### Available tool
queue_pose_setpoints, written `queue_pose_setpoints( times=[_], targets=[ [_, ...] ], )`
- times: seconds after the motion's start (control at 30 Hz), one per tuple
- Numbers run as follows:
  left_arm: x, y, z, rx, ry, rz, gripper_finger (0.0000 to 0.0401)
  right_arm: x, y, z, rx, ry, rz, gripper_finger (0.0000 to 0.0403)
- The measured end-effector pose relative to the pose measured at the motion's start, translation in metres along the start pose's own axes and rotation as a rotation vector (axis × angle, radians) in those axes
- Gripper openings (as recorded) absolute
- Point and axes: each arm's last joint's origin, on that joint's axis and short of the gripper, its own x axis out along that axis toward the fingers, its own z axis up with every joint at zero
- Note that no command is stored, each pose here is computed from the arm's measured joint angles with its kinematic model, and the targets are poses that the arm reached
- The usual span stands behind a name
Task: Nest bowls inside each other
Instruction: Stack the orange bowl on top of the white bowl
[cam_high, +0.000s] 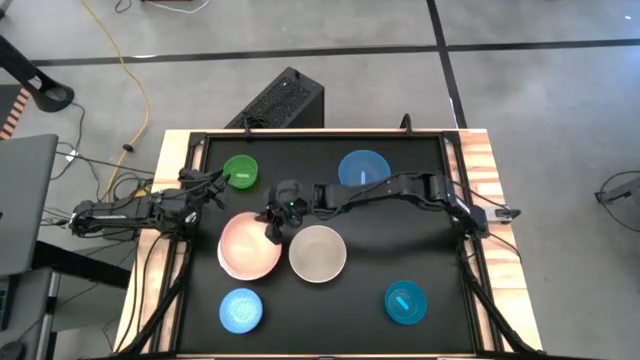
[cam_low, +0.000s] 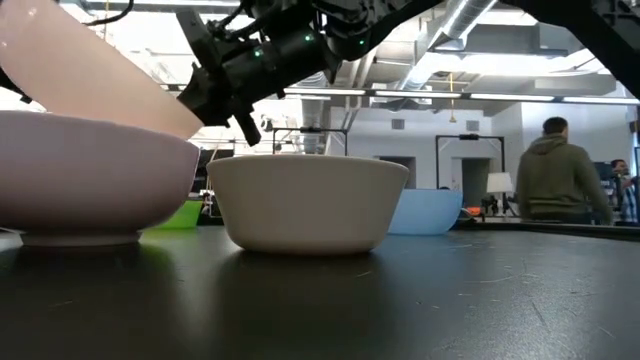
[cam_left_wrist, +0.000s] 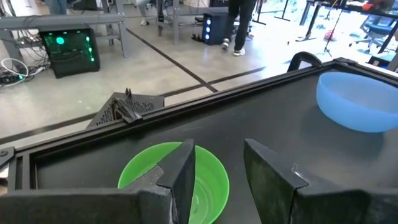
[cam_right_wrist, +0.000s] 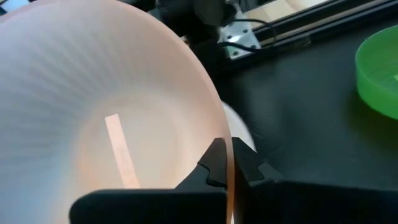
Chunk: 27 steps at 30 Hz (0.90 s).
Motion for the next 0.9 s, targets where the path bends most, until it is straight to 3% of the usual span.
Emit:
queue_pose_setpoints(
  times=[0.5,0.9],
  targets=[
    [0.0,0.0,0.0,0.005,0.0,0.0,0.0125,0.0004,0.0021,-0.0023,0.026,0.013,-0.007,0.0096],
    [0.0,0.0,-0.0001,0.006,0.001,-0.001,0.0125,-0.0036,-0.0059,-0.0013,0.052,0.058,-0.024,0.0228]
  ],
)
